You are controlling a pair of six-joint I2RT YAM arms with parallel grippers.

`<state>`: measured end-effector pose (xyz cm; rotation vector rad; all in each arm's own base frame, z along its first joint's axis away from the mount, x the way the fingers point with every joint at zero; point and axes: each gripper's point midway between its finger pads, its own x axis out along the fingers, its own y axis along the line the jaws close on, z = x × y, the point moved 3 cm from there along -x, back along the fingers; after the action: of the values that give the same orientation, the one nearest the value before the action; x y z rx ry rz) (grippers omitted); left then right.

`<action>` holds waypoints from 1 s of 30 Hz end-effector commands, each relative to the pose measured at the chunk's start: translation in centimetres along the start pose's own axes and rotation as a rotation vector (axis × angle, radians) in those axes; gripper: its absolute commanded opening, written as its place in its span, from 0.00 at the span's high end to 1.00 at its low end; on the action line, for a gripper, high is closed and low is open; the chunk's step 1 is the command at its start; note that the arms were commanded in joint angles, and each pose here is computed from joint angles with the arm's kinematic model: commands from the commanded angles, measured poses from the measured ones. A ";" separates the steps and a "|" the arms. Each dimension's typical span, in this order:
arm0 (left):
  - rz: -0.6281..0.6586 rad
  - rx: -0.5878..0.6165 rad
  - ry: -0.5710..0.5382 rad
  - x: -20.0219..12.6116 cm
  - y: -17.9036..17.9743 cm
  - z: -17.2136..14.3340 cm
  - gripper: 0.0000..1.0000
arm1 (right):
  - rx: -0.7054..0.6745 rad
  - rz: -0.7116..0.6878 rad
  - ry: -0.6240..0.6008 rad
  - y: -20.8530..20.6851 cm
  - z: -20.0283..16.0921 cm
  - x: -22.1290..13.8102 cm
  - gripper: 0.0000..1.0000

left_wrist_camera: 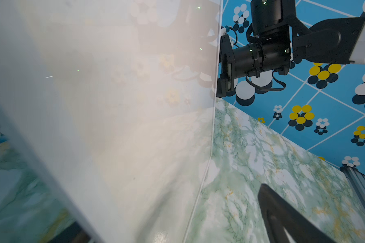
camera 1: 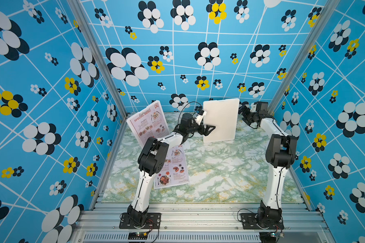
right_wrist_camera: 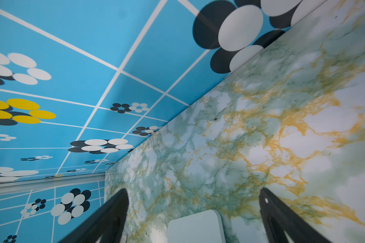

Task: Insert the menus into the narrow rack
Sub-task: Move the narrow rack to the center of the board.

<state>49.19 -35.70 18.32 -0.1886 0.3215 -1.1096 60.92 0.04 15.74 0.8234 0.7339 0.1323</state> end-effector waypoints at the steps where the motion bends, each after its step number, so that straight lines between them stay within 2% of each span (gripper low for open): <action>1: -0.054 0.007 -0.029 -0.1 -0.9 0.3 0.00 | 0.004 -0.055 0.103 -1.5 -3.6 2.0 0.01; 9: -0.049 -0.015 -0.042 -1.7 -2.2 -0.7 0.00 | -0.014 -0.051 0.147 -0.4 -7.3 1.8 0.01; 15: -0.027 -0.024 -0.044 -4.1 -3.7 -1.5 0.00 | -0.020 -0.063 0.201 -0.8 -11.8 1.3 0.01; 22: -0.004 -0.020 -0.009 -6.3 -5.8 -3.5 0.00 | -0.040 -0.062 0.227 -0.4 -16.4 -1.2 0.01; 30: 0.009 -0.054 0.030 -8.5 -8.8 -7.2 0.00 | -0.087 -0.104 0.231 -1.0 -20.5 -5.8 0.01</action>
<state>38.72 -29.99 14.27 -0.2253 0.4208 -1.0127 44.88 8.20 7.74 0.7438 0.9959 0.0992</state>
